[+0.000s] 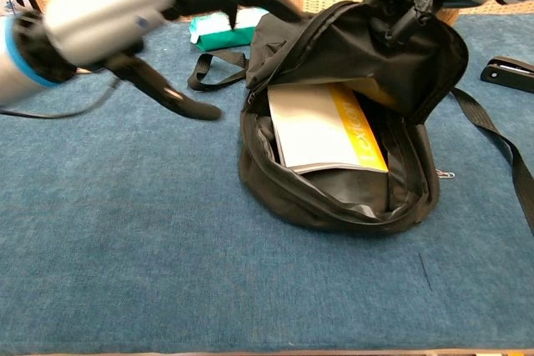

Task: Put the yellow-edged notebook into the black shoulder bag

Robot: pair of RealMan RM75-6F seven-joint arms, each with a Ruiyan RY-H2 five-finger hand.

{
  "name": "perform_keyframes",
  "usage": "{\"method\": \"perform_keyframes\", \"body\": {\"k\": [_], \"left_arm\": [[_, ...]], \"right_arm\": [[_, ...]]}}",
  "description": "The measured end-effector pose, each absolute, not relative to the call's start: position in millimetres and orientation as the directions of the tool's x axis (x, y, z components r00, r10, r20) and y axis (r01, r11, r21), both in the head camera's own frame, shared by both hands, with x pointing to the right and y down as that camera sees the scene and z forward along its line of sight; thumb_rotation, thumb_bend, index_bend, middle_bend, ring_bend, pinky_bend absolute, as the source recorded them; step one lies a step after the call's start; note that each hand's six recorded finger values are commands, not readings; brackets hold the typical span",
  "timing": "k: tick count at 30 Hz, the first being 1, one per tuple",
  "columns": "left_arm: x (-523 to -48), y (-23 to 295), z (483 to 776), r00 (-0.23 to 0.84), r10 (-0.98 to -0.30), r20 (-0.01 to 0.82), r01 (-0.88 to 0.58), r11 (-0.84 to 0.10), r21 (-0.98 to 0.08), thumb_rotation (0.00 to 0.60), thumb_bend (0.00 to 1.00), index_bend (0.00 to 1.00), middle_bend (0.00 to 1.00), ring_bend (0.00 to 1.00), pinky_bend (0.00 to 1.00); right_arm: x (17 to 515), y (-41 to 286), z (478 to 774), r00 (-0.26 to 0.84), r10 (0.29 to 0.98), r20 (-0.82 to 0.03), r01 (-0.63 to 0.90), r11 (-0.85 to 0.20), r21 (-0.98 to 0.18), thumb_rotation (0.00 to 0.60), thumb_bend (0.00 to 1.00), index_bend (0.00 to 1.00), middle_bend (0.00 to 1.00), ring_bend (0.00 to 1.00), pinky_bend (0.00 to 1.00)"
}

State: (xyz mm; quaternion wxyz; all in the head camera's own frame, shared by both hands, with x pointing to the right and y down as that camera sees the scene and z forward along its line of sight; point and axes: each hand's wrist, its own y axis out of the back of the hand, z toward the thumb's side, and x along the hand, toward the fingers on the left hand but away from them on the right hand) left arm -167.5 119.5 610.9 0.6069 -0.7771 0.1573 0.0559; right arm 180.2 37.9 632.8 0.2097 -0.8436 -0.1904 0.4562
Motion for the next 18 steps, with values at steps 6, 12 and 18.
{"method": "perform_keyframes", "body": {"k": [6,12,18], "left_arm": [[-215.9,91.7,597.4,0.926,-0.277,-0.256,-0.305,-0.150,-0.940,0.600,0.00,0.22,0.06,0.13,0.46],[-262.3,64.9,582.5,0.878,-0.409,-0.247,-0.304,-0.079,-0.950,0.600,0.00,0.22,0.06,0.13,0.46],[-296.1,46.3,590.1,0.787,-0.585,-0.196,-0.305,-0.092,-0.948,0.600,0.00,0.22,0.05,0.10,0.40]], "right_arm": [[183.4,52.4,635.1,0.509,0.510,-0.694,0.145,-0.845,-0.514,0.600,0.87,0.60,0.65,0.63,0.42],[175.3,75.4,641.4,0.524,0.512,-0.681,0.147,-0.842,-0.520,0.600,0.09,0.17,0.18,0.16,0.06],[168.4,103.6,643.5,0.544,0.461,-0.701,0.105,-0.866,-0.488,0.600,0.00,0.00,0.00,0.00,0.00]]}}
